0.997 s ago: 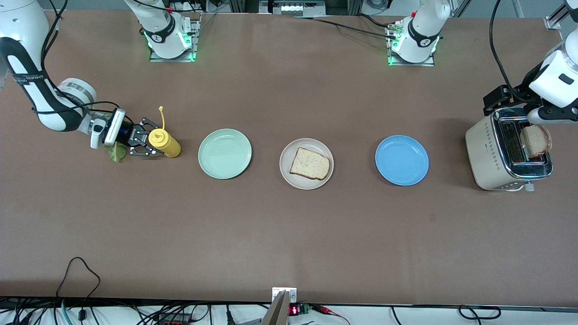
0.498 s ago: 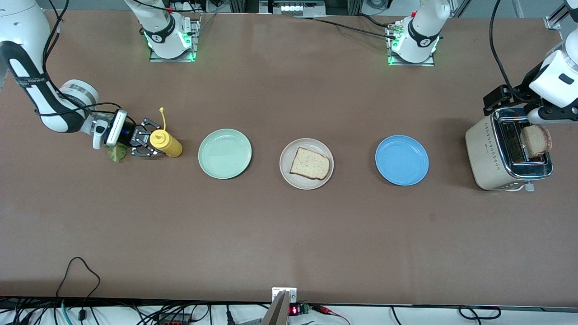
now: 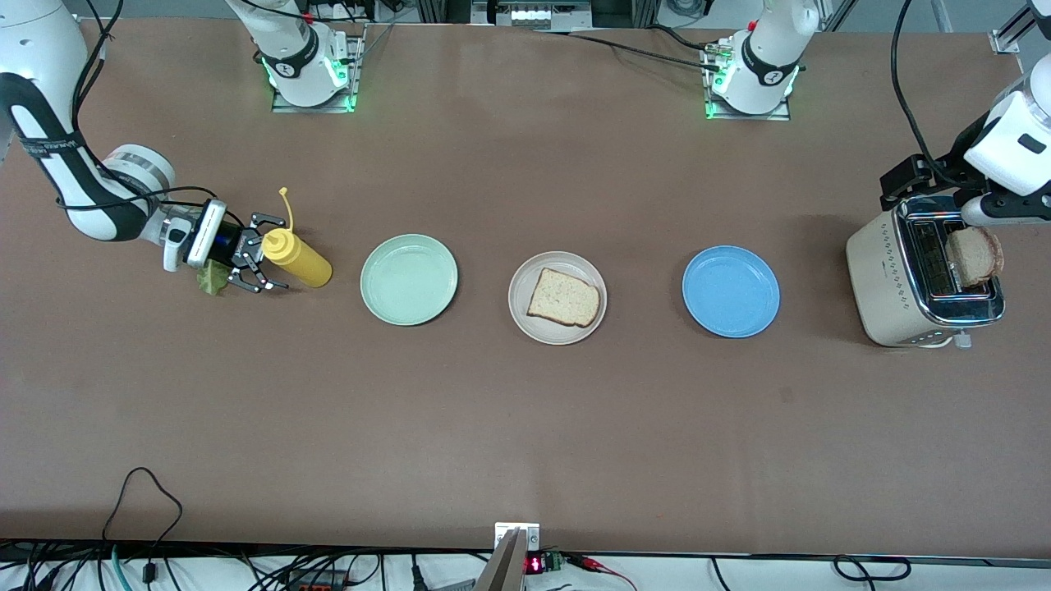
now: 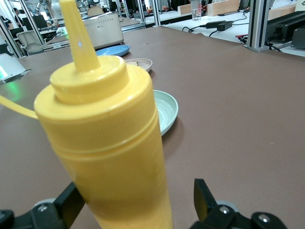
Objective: Make sandwich in beige plate with both arms
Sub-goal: 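Set the yellow bottle down and open the right gripper, then draw the right gripper back from the bottle, then lower the right gripper onto the green lettuce leaf and grasp it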
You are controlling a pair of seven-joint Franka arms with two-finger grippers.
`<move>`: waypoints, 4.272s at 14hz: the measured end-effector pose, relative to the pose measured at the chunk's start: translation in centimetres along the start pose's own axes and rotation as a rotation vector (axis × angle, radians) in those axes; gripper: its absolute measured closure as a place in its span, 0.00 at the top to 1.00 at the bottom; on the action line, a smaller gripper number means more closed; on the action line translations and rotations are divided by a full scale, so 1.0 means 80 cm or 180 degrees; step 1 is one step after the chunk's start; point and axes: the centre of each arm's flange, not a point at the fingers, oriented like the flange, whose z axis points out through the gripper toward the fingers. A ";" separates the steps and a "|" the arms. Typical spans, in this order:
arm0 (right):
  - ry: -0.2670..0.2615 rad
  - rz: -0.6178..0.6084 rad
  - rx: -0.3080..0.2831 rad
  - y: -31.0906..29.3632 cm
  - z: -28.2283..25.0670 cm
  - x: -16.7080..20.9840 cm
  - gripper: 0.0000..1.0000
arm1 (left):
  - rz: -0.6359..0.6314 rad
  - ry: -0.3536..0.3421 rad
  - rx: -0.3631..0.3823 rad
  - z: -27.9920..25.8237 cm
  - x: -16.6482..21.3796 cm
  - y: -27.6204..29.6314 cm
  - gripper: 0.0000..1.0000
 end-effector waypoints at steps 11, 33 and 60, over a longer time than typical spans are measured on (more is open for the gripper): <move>-0.0123 0.0005 0.0042 -0.010 -0.096 -0.043 1.00 | -0.0006 0.0000 0.0000 0.000 0.000 -0.001 1.00; -0.1947 0.3524 -0.1680 0.089 -0.211 0.129 1.00 | -0.0005 -0.0004 0.0000 0.000 0.000 -0.001 1.00; -0.3095 0.3626 -0.2457 0.109 -0.071 0.056 0.05 | 0.0038 0.0168 -0.0006 -0.012 0.001 0.010 1.00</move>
